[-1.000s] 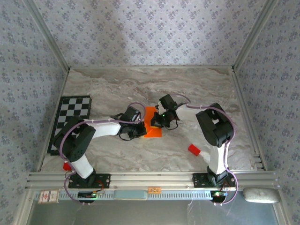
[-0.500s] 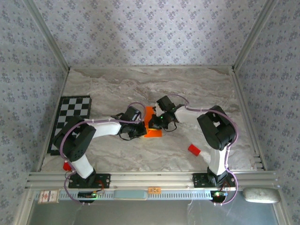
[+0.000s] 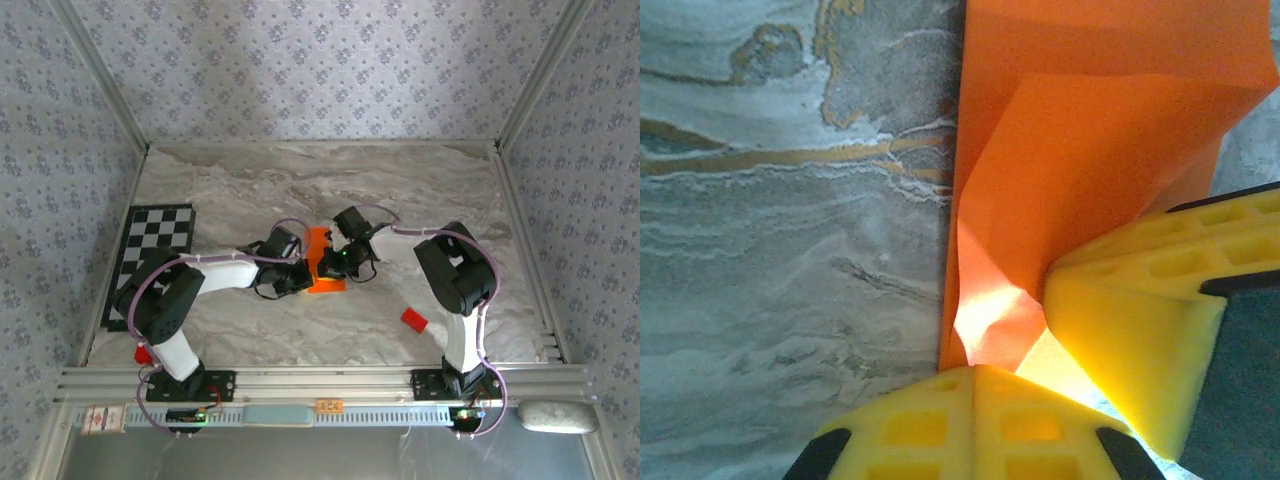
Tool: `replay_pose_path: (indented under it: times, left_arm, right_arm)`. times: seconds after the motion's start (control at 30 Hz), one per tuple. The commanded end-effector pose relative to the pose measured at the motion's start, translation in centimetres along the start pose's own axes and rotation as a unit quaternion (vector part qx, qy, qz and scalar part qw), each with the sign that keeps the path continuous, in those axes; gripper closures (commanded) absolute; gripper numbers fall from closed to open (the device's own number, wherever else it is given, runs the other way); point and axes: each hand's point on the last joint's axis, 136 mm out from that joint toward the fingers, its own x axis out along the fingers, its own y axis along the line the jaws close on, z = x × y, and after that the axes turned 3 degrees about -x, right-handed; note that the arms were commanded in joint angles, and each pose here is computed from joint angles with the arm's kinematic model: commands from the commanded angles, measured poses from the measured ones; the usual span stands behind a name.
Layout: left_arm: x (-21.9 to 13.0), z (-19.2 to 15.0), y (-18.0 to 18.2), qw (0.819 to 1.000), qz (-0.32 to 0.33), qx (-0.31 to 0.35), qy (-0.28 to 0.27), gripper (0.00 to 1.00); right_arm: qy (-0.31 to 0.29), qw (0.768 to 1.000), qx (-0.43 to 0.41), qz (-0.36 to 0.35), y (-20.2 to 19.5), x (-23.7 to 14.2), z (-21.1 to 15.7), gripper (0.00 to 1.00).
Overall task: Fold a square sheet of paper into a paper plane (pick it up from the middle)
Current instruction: Fold the triangle a second time at the center of the table.
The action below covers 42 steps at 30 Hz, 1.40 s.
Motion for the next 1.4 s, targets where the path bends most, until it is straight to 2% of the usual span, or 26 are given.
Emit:
replay_pose_path:
  times: [0.0, 0.33, 0.83, 1.0, 1.13, 1.37]
  left_arm:
    - [0.8, -2.1, 4.3, 0.996, 0.081, -0.021, 0.031, 1.00]
    - [1.2, -3.2, 6.9, 0.990, 0.126, -0.044, 0.048, 1.00]
    - [1.2, -3.2, 6.7, 0.990, 0.126, -0.041, 0.051, 1.00]
    - [0.9, -2.3, 4.9, 0.993, 0.105, -0.024, 0.044, 1.00]
    - [0.8, -1.8, 3.9, 0.995, 0.094, -0.018, 0.041, 1.00]
    - [0.9, -1.5, 3.1, 0.996, 0.083, -0.014, 0.042, 1.00]
  right_arm:
    - [0.006, 0.998, 0.036, -0.046, -3.2, 0.1, -0.5, 1.00]
    - [-0.035, 0.996, 0.065, -0.051, -5.5, -1.6, 2.8, 1.00]
    - [-0.095, 0.987, 0.108, -0.077, -11.1, -5.3, 6.3, 1.00]
    - [-0.131, 0.986, 0.082, -0.063, -8.9, -8.0, 7.4, 1.00]
    - [-0.146, 0.987, 0.049, -0.045, -6.2, -9.1, 6.8, 1.00]
    - [-0.090, 0.996, 0.012, -0.009, -2.5, -5.4, 4.5, 1.00]
